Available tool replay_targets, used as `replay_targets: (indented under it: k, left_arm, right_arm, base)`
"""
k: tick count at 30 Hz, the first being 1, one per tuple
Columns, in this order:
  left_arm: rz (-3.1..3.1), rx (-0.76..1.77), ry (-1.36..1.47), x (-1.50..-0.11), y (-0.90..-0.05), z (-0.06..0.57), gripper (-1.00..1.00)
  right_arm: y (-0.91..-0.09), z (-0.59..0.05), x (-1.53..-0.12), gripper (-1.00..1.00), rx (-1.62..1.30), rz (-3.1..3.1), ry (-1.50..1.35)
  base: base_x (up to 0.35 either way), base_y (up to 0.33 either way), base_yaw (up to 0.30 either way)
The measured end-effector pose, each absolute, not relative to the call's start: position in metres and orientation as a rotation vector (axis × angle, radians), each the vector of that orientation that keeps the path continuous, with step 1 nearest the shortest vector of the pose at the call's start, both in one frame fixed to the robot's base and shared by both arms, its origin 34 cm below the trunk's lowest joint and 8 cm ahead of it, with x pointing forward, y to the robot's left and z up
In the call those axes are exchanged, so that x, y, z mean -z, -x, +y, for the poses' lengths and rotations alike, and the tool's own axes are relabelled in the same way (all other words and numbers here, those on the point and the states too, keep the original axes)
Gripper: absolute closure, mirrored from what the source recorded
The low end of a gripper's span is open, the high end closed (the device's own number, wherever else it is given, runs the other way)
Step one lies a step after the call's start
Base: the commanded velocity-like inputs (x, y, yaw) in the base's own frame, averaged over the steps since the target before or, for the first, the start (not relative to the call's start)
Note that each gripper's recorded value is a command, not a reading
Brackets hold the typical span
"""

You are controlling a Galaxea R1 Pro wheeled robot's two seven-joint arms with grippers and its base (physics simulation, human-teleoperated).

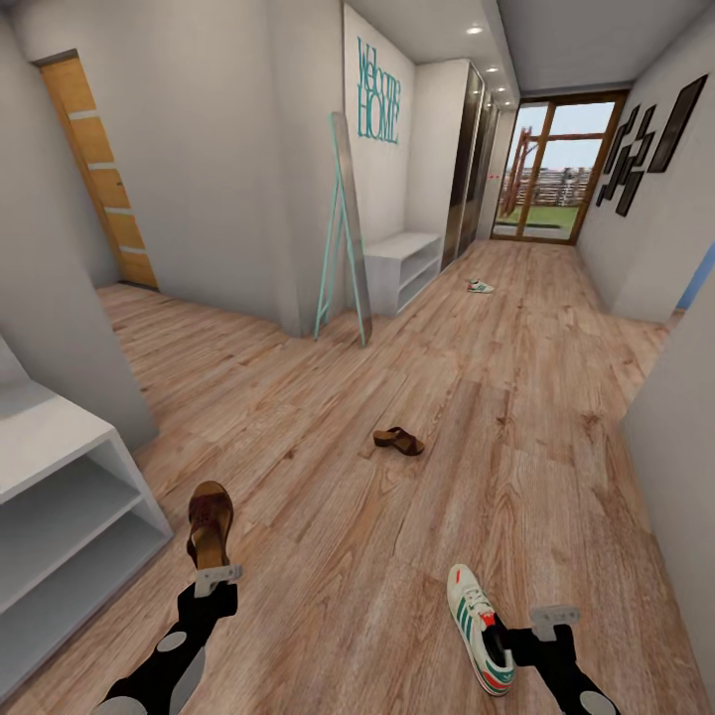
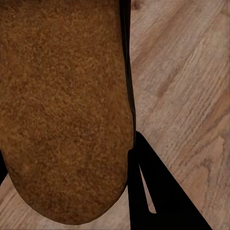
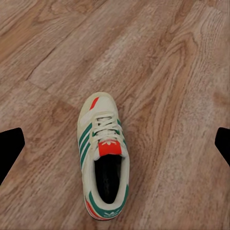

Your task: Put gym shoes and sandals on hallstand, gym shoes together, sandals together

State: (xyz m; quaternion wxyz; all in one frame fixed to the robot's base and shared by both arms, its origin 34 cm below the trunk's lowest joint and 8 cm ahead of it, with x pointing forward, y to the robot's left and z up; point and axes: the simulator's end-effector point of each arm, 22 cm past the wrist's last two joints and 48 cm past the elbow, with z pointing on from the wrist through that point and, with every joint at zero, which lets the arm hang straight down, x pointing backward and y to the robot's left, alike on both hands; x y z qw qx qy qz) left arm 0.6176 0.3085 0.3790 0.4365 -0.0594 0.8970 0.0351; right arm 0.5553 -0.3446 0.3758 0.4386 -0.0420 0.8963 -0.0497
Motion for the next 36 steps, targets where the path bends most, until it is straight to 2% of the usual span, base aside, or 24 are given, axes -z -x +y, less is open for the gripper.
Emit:
replay_targets:
  k: [10, 20, 36]
  left_arm:
    - [2.231, -0.087, 0.151, -0.3787, -0.6168, 0.3086, 1.00]
    - [2.231, -0.087, 0.154, -0.3788, -0.6169, 0.3086, 1.00]
    - [2.225, -0.089, 0.161, -0.3795, -0.6172, 0.3098, 1.00]
  right_arm:
    - [-0.5549, -0.3472, -0.3761, -1.00, 0.129, 2.228, 0.102]
    - [-0.5538, -0.3459, -0.3747, -1.00, 0.126, 2.231, 0.100]
    - [-0.5536, -0.3435, -0.3739, -1.00, 0.123, 2.232, 0.098]
  base:
    - [0.018, -0.008, 0.000]
    - [0.155, -0.177, 0.022]
    - [0.041, -0.052, 0.247]
